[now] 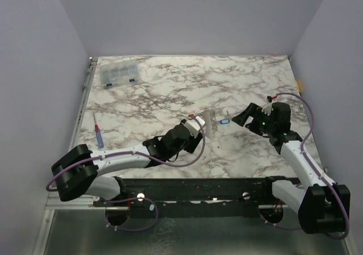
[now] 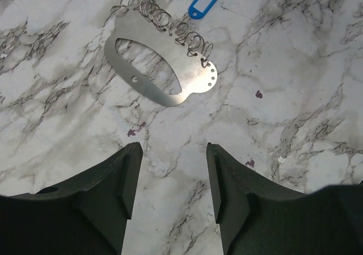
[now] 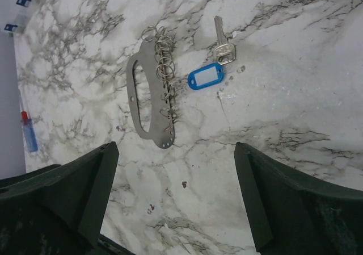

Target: Put the keys on the keyring

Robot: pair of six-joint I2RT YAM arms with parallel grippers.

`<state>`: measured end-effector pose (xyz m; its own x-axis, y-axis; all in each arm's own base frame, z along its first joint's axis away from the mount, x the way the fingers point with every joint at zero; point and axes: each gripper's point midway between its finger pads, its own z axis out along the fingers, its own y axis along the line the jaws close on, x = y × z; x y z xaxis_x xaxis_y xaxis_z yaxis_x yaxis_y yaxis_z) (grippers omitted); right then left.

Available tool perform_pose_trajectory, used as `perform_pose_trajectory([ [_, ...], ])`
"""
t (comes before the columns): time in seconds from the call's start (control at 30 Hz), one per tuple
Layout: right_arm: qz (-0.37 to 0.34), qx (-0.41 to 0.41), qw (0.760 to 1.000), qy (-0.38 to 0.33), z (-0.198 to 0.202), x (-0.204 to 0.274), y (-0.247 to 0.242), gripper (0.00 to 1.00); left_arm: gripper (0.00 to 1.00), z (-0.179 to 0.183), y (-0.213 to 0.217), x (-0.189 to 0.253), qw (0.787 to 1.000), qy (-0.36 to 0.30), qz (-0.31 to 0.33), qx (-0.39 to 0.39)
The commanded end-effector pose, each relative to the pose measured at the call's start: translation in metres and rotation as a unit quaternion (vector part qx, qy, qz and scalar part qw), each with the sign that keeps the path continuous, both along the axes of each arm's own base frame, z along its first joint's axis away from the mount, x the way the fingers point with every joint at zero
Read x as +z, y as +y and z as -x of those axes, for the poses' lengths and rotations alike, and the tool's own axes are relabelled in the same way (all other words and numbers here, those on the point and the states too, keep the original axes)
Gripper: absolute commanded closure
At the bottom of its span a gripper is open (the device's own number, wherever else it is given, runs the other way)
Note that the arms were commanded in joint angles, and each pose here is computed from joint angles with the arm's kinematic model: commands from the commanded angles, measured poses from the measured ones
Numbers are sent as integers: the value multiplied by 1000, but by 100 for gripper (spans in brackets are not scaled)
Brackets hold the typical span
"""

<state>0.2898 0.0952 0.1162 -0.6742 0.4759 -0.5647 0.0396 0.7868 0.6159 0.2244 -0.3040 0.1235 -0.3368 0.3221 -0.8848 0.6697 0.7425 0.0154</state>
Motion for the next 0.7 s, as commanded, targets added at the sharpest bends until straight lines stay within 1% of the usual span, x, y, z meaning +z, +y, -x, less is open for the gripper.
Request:
perform_pose_trajectory([
  [0.0, -5, 30, 998, -62, -1, 23, 8, 5, 44, -9, -35, 1, 993, -83, 22, -76],
  [0.1, 4, 11, 998, -69, 0, 28, 2, 4, 46, -12, -55, -10, 987, -98, -6, -126],
  [0.17, 8, -20, 998, -56, -2, 27, -6, 3, 51, -9, -70, -19, 980, -106, -16, -170],
  [0.33, 31, -55, 997, -52, -4, 30, -19, 1, 52, -3, -98, -37, 965, -103, -14, -239],
  [0.5, 39, -66, 996, -52, -3, 30, -24, 0, 55, -8, -112, -47, 959, -115, -18, -260],
  [0.67, 48, -63, 995, -62, -4, 34, -22, 0, 62, -26, -113, -55, 958, -135, -44, -251],
])
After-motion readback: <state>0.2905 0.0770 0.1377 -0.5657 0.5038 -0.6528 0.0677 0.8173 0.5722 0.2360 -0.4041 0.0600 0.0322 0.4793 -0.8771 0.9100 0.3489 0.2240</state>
